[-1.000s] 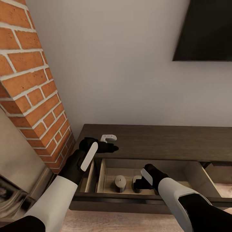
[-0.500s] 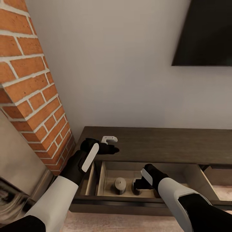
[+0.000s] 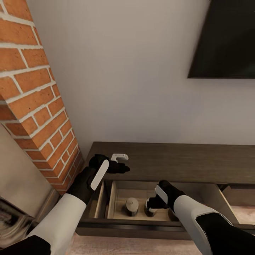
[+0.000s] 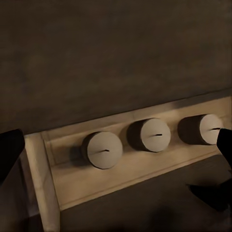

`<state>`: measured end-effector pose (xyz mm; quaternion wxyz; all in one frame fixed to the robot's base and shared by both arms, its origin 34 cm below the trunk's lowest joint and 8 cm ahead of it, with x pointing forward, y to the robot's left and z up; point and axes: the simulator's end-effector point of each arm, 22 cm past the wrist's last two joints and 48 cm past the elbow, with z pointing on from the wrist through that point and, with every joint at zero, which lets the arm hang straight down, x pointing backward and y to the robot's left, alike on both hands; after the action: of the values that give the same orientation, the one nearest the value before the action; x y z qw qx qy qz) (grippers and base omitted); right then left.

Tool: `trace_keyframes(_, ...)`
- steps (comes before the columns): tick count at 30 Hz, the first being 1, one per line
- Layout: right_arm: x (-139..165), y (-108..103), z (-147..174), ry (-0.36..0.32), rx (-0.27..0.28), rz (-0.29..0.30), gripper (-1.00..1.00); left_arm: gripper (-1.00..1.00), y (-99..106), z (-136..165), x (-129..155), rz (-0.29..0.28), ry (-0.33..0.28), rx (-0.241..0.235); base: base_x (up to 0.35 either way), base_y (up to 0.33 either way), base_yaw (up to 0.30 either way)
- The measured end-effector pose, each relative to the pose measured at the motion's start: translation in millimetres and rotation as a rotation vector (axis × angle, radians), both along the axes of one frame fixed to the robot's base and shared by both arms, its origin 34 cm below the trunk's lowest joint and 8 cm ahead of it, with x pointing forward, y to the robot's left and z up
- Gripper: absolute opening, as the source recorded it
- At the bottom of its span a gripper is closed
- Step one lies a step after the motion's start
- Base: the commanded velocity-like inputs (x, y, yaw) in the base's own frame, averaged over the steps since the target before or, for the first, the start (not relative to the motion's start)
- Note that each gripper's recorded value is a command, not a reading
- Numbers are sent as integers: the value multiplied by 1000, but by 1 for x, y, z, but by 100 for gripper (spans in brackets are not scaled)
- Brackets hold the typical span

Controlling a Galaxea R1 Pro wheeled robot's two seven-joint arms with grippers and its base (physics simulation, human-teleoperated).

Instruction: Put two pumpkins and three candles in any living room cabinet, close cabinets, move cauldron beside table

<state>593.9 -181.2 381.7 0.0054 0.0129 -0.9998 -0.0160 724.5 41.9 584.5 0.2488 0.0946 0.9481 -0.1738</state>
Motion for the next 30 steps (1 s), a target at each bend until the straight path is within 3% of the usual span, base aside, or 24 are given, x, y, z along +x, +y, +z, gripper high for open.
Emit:
trace_keyframes(15,5,2,31,3,8,2,100,100,4,20,2,5,27,13,0,0,0)
trace_keyframes(30,12,0,62,-2,3,4,100,100,11,23,-6,10,95,44,0,0,0)
